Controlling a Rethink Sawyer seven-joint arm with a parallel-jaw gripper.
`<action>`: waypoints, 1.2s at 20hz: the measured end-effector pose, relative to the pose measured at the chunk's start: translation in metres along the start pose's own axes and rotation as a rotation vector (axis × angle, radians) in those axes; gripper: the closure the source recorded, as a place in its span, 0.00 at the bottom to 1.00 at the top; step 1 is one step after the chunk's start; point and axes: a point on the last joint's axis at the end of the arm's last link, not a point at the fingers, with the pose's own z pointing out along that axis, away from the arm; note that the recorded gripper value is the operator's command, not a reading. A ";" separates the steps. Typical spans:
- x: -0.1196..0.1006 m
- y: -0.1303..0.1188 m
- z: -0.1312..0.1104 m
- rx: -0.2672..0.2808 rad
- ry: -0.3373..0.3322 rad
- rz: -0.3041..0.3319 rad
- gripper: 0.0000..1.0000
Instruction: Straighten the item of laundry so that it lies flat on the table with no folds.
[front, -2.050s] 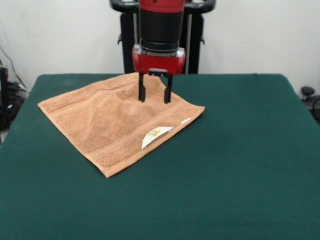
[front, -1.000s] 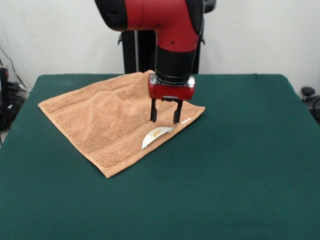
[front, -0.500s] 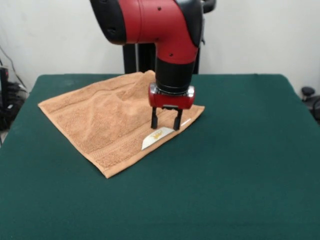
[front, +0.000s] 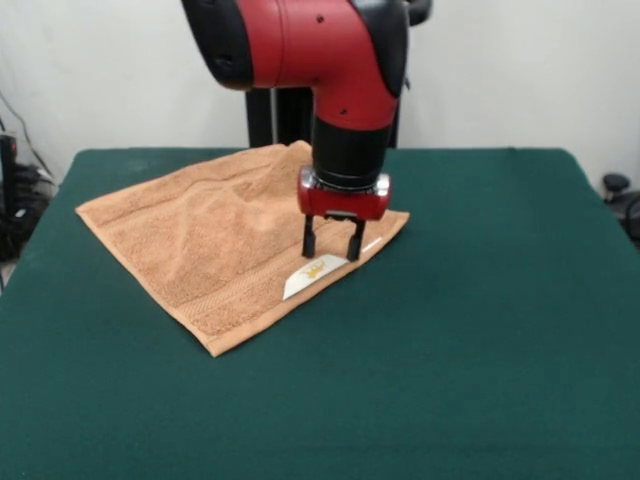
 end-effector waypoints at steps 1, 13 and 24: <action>-0.001 0.001 0.000 0.005 0.005 0.002 0.00; -0.023 0.010 0.002 0.081 0.167 0.064 0.00; -0.033 0.015 0.004 0.122 0.243 0.075 0.00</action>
